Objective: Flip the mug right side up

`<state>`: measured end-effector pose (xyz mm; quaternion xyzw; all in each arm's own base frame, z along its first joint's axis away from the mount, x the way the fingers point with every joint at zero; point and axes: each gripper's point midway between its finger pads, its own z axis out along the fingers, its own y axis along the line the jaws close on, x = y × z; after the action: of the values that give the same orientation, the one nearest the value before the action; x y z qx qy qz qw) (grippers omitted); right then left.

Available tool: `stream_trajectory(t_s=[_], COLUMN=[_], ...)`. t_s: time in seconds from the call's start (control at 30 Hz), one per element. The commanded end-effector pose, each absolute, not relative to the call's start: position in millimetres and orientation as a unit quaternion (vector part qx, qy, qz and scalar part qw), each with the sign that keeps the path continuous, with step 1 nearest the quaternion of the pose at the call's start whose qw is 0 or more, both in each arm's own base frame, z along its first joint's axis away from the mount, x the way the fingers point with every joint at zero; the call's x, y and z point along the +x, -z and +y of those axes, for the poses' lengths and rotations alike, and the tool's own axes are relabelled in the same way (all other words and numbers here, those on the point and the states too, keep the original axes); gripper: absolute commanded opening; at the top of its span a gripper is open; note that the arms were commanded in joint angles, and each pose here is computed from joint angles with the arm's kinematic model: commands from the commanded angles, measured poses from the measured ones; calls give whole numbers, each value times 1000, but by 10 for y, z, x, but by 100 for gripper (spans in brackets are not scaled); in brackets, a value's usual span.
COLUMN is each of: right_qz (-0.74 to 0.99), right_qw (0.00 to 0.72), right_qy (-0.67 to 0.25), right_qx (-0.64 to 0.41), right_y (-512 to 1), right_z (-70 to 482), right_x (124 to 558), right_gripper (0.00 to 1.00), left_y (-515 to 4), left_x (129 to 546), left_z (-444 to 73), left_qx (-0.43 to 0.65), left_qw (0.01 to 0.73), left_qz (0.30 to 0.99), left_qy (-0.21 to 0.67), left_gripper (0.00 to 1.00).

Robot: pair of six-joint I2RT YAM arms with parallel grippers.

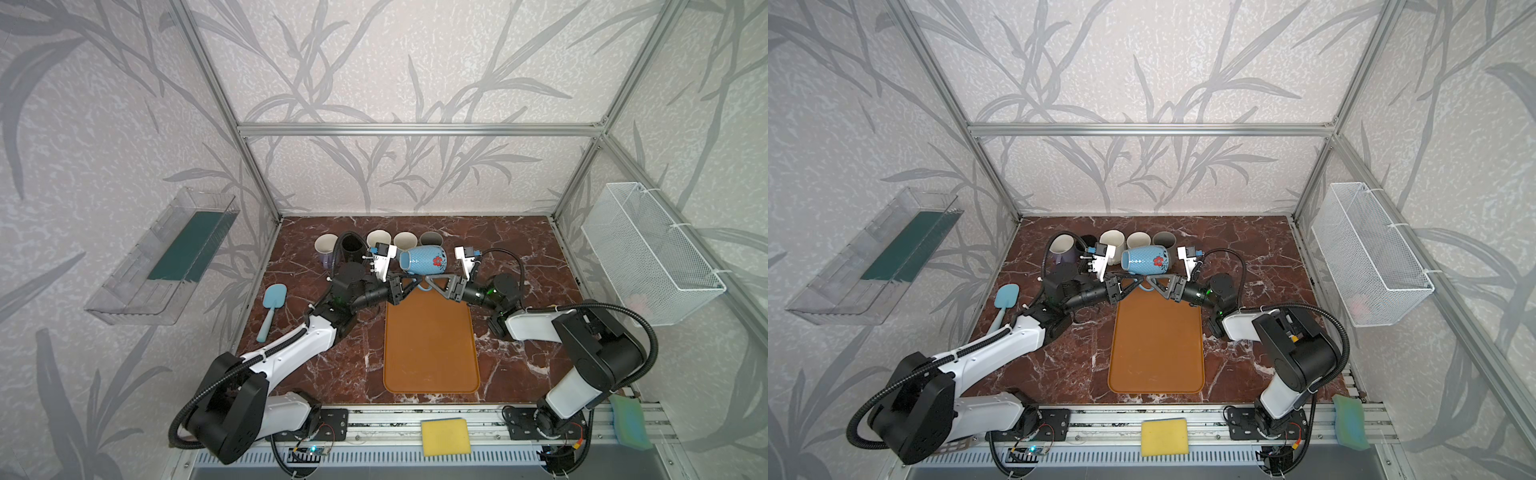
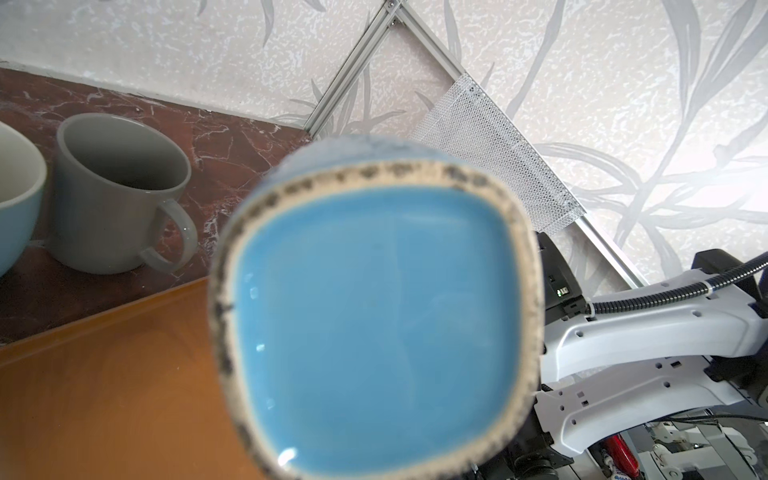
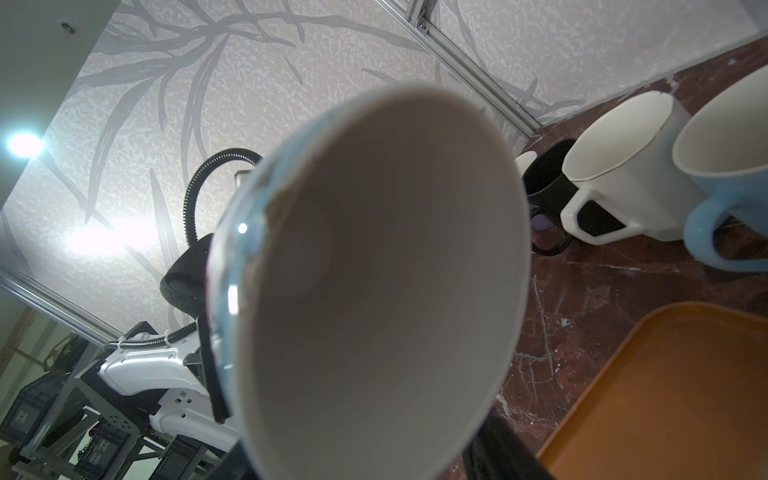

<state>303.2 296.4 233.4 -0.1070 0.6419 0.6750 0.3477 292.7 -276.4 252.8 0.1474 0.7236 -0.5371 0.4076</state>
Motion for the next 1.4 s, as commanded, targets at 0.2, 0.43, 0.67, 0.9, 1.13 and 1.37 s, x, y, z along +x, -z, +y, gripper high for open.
stream_trajectory(t_s=[0.2, 0.43, 0.67, 0.9, 1.13, 1.37], right_qz=[599, 591, 588, 586, 581, 583], right_qw=[378, 387, 387, 385, 394, 399], right_qy=[-693, -696, -698, -701, -701, -695], right_qx=[-134, -131, -131, -132, -127, -130], right_y=[-2770, -2876, -2916, -2945, -2997, -2991], right_z=[2941, 2906, 2905, 2912, 2898, 2883], right_x=[2929, 2905, 2899, 2908, 2926, 2910], right_gripper=[47, 36, 21, 24, 7, 0], left_y=[-2853, -2863, -2877, -2850, -2835, -2778], left_x=[2862, 2852, 2827, 2804, 2763, 2803], left_z=[-2800, -2813, -2825, -2859, -2910, -2945], left_qx=[173, 173, 178, 182, 197, 191], left_qw=[437, 434, 430, 414, 399, 386], left_qz=[666, 659, 656, 655, 649, 655], left_qy=[579, 590, 595, 605, 617, 621], left_gripper=[0, 0, 0, 0, 0, 0])
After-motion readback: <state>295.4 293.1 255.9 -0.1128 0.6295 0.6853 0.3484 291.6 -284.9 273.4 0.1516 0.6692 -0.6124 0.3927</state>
